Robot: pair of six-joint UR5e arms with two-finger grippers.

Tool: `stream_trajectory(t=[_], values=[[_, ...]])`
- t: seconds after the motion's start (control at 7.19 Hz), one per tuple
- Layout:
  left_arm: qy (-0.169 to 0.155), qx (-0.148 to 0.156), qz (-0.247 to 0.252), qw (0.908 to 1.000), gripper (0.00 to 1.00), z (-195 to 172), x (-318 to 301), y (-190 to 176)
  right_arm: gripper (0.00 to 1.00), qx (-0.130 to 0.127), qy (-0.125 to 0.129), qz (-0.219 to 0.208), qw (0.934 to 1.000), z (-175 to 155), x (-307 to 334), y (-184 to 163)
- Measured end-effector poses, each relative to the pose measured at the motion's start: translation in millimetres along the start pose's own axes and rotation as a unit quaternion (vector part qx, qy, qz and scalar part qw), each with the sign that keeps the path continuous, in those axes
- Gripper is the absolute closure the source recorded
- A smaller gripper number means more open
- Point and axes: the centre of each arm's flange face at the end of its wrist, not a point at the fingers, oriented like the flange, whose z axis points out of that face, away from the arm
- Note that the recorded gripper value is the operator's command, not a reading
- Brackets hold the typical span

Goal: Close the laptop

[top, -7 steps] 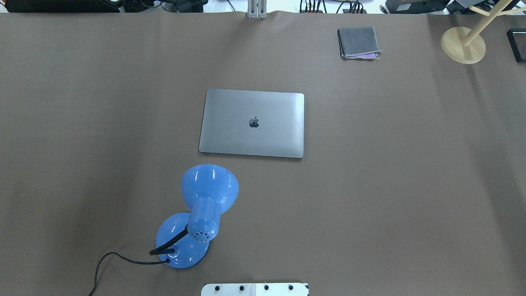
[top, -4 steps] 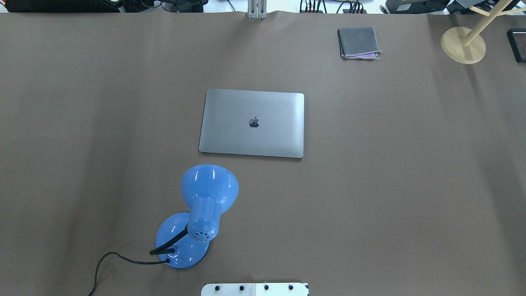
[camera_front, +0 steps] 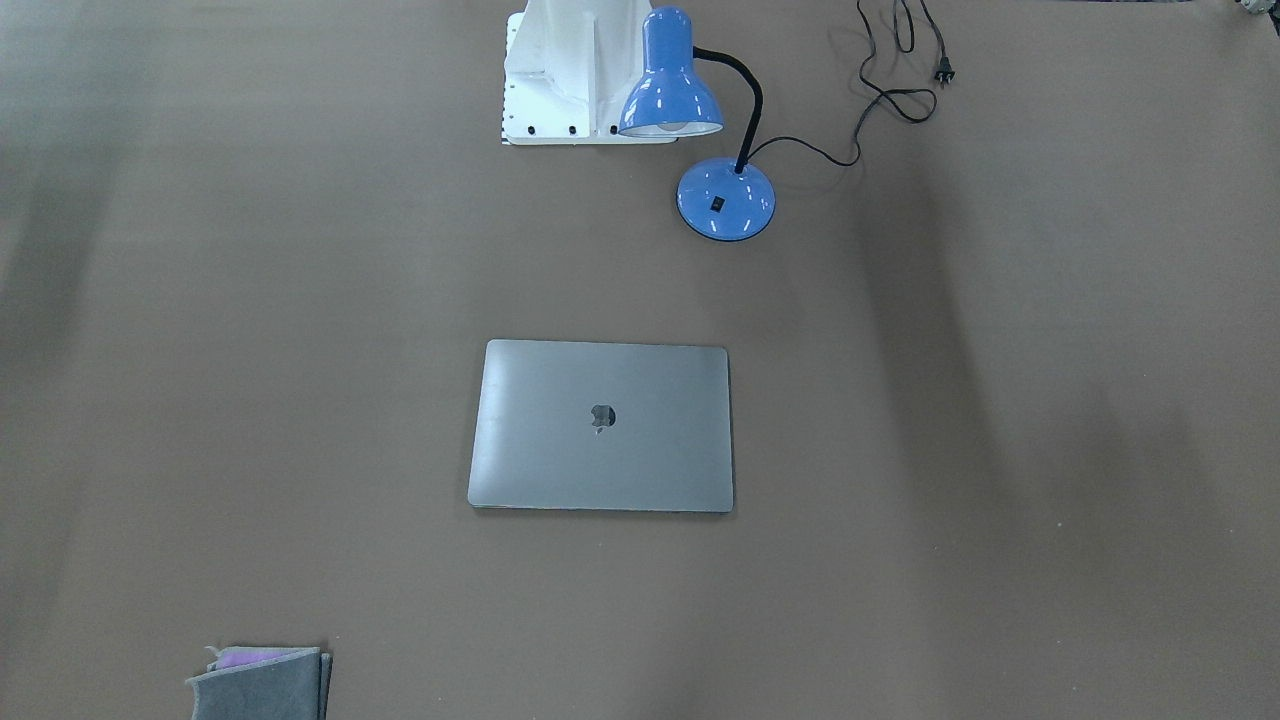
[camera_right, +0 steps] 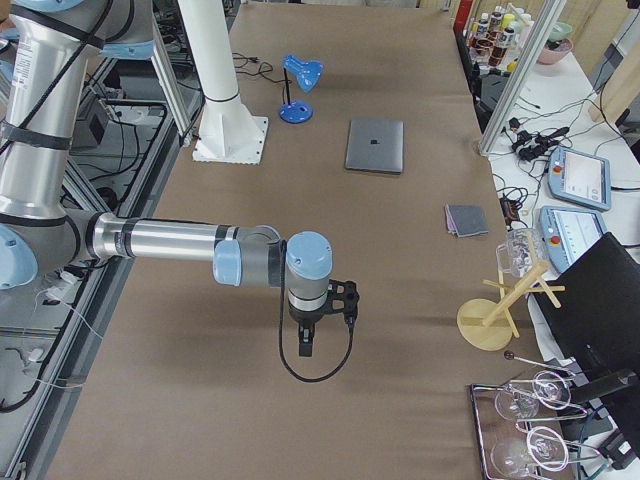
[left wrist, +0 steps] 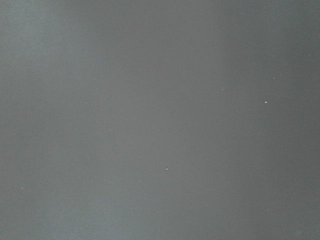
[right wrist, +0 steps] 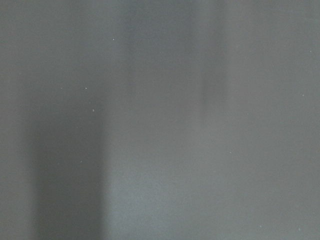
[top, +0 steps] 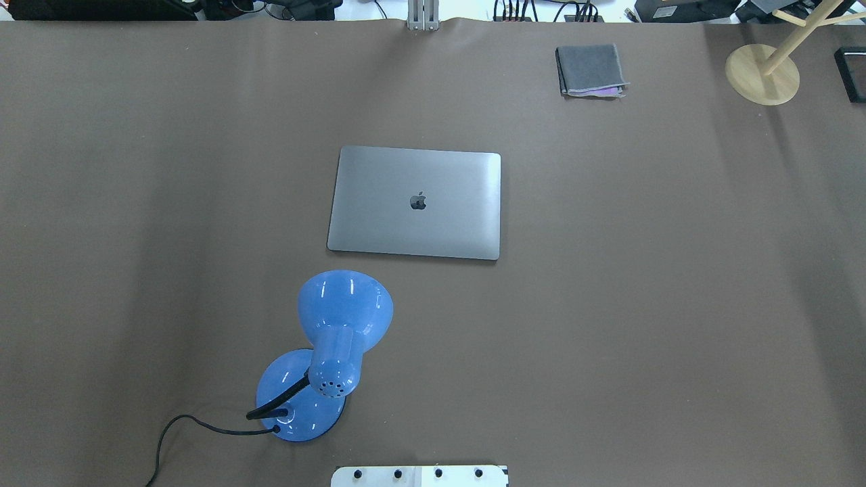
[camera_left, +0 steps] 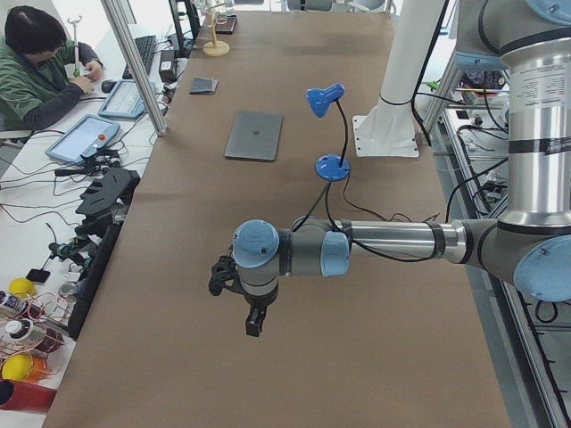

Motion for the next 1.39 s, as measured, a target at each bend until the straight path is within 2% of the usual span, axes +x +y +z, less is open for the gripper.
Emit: stream_trajectory(t=[0.7,1.39], values=[[0.000,0.007,0.008,0.9999,0.01,-4.2,4.4,-1.7,0.00,-0.002,-0.020,0.000,0.9998,2.3,-2.1,2.0],[-0.004,0.018,0.019,0.9996,0.01,-5.8,5.7,-2.2,0.00,-0.001,-0.023,-0.001,0.9997,1.3,-3.3,1.5]])
